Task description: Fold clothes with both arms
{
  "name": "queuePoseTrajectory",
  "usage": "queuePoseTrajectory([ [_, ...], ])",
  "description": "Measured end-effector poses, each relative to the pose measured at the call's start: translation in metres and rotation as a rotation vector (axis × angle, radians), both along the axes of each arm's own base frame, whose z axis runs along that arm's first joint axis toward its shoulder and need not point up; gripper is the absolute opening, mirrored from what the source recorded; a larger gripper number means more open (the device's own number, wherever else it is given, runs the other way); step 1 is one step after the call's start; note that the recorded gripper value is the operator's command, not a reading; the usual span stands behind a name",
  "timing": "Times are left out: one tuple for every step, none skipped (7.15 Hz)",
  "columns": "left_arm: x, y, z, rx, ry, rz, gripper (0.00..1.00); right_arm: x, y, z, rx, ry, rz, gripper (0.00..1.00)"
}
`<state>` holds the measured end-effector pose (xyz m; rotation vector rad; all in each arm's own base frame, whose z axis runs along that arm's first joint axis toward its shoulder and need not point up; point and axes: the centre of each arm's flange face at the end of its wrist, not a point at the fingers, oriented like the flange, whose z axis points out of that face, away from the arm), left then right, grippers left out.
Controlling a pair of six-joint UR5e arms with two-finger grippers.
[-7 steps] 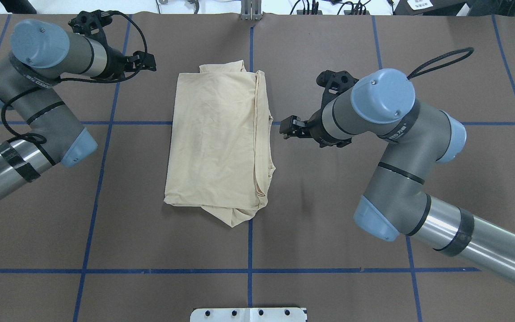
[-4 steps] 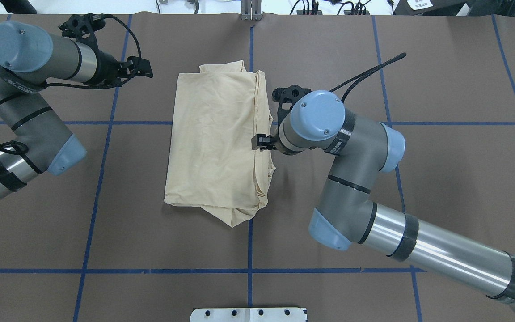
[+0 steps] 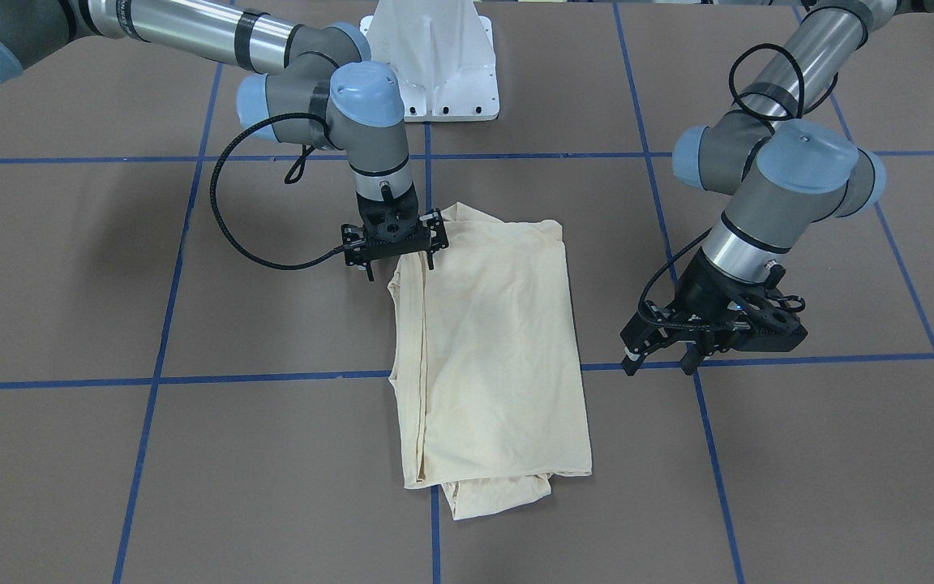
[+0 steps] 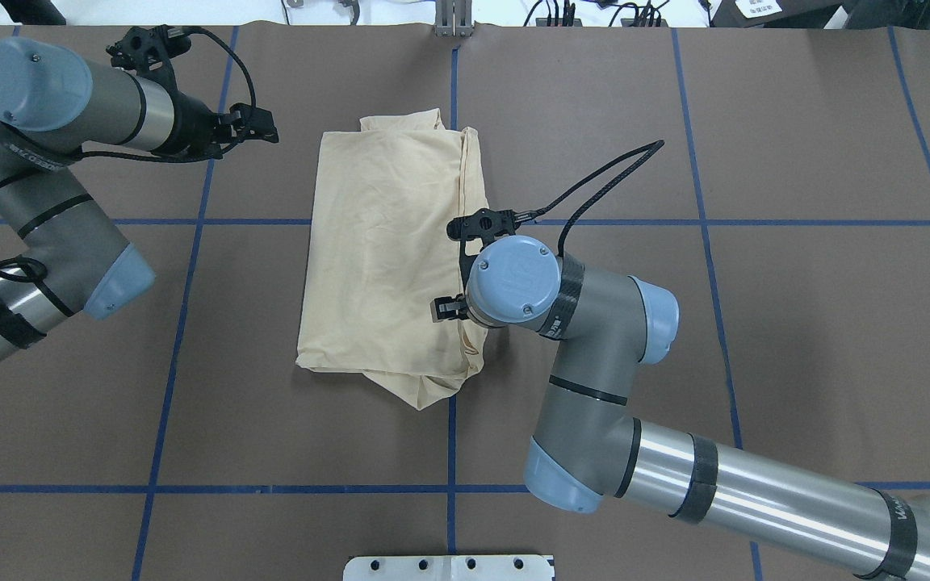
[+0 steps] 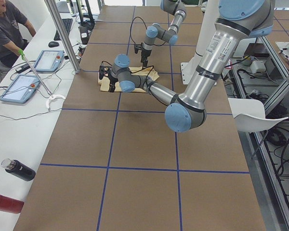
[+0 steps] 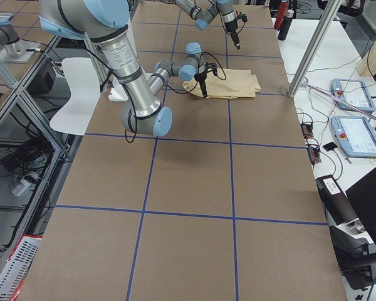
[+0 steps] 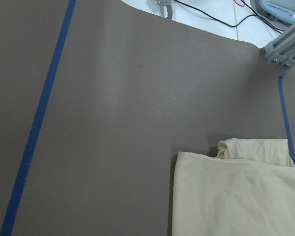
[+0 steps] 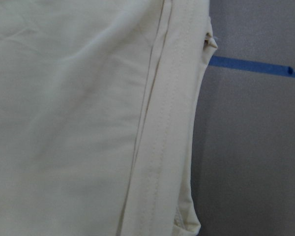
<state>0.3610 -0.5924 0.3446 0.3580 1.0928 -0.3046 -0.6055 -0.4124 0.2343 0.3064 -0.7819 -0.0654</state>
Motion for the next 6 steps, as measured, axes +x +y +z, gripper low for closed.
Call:
queuePoseTrajectory([
  [0.000, 0.000, -0.001, 0.000, 0.001, 0.001, 1.00, -0.004, 0.005, 0.001, -0.001, 0.032, -0.013, 1.00],
  [0.000, 0.000, -0.001, 0.000, 0.001, 0.001, 1.00, -0.006, 0.008, 0.002, -0.001, 0.056, -0.023, 1.00],
  [0.001, 0.000, -0.001, 0.000, 0.002, 0.001, 1.00, -0.008, 0.011, 0.002, 0.001, 0.069, -0.030, 1.00],
  [0.001, 0.000, -0.002, 0.001, 0.003, 0.002, 1.00, -0.011, 0.015, 0.000, 0.008, 0.073, -0.035, 1.00],
  [0.001, 0.000, -0.002, 0.000, 0.003, 0.002, 1.00, -0.015, 0.021, -0.003, 0.017, 0.074, -0.039, 1.00],
  [0.002, 0.000, -0.002, 0.000, 0.003, 0.002, 1.00, -0.018, 0.025, -0.003, 0.023, 0.077, -0.042, 1.00],
])
